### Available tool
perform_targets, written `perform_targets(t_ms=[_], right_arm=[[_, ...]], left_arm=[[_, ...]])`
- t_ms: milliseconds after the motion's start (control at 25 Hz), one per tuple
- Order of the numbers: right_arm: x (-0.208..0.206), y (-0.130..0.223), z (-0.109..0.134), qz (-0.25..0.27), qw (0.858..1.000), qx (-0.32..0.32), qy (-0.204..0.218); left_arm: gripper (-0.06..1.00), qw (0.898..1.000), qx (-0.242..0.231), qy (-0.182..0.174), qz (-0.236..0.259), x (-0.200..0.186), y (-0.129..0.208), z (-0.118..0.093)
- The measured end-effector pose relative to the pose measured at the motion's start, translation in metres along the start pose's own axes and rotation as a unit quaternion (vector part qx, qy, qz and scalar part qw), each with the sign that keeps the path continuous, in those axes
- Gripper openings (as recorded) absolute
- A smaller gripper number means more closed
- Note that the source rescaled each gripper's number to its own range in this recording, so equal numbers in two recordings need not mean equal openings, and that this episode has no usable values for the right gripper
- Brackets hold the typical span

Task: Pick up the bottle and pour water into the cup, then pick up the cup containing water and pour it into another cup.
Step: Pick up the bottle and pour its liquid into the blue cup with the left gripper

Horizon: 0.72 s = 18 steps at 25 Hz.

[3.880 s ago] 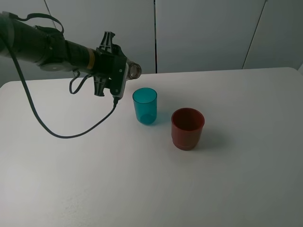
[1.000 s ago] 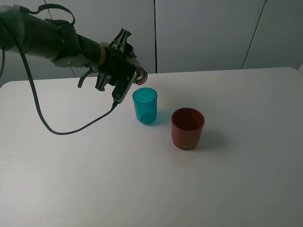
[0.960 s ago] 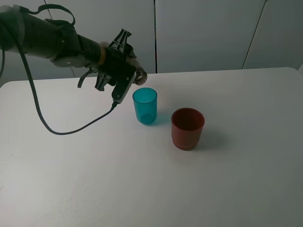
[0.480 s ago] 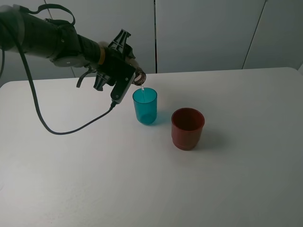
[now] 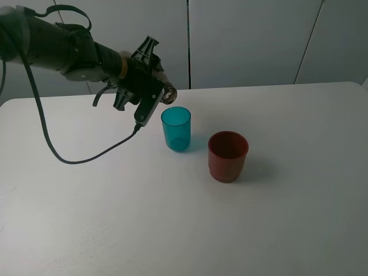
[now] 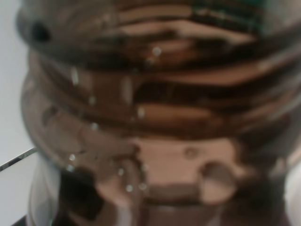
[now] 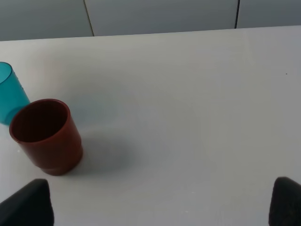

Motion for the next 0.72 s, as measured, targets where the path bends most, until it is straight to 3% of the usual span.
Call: perform_targets(t_ms=[720], right_arm=[[0.0000, 0.0000, 0.0000, 0.000, 1.000, 0.000, 0.000]], left_arm=[[0.00, 0.999, 0.030, 0.008, 0.014, -0.0007, 0.0059, 0.0030]])
Point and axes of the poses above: a point on each arm's last joint axis where the gripper is mounted, x pointing out along that axis toward the gripper, z along the wrist's bending axis when the last joint is at zero, y = z × x, the point moved 3 cm from there along x, pointing out along that axis toward the gripper, and after that the axes turned 11 degrees about x, right-handed, at the moved point
